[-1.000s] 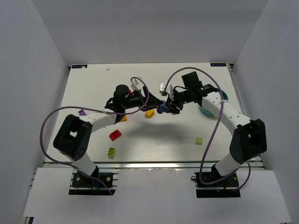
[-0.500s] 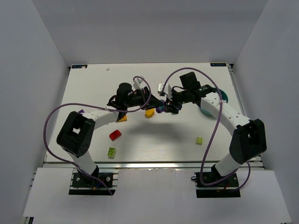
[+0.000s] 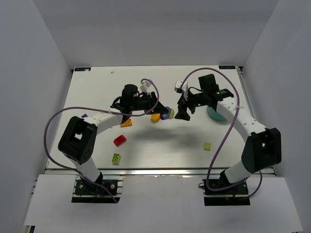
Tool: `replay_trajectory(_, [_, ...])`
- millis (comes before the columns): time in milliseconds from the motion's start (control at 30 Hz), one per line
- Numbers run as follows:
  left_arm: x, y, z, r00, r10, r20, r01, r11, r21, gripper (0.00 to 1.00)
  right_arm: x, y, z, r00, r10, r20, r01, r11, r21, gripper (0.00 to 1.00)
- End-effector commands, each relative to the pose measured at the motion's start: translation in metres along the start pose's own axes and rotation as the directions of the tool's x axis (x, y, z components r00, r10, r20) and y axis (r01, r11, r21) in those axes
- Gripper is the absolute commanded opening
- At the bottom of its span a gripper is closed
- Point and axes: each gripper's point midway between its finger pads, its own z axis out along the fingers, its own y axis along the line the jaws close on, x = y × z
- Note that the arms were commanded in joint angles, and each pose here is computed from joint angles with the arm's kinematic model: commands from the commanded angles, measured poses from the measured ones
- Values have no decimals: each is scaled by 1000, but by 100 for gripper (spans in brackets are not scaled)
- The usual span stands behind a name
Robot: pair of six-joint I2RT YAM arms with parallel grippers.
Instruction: Sort the legos into containers by color
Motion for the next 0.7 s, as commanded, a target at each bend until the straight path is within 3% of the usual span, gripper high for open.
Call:
replay_trajectory(0, [-8, -18, -18, 988, 155, 9, -155, 988, 3, 7, -26, 10, -17, 990, 49, 135, -41, 997, -60, 90])
replay_trajectory(167, [-7, -27, -33, 957, 287, 46, -287, 958, 2, 5, -46, 22, -22, 971, 89, 222, -52, 984, -168, 89])
replay_trajectory(267, [-8, -40, -49, 902, 418, 112, -421, 907, 6, 4, -55, 34, -23, 956, 127, 265, -55, 963, -264, 89])
replay_trajectory(433, [-1, -68, -81, 722, 643, 257, -668, 744, 14, 0, -72, 38, -21, 931, 176, 320, -46, 925, -376, 89])
replay_trajectory(500, [2, -72, -87, 675, 684, 278, -713, 701, 6, 0, -77, 39, -16, 926, 199, 321, -52, 909, -413, 89])
replay_trajectory(667, [7, -75, -93, 648, 702, 295, -735, 678, 1, 0, -97, 48, -3, 931, 165, 325, -4, 896, -445, 89])
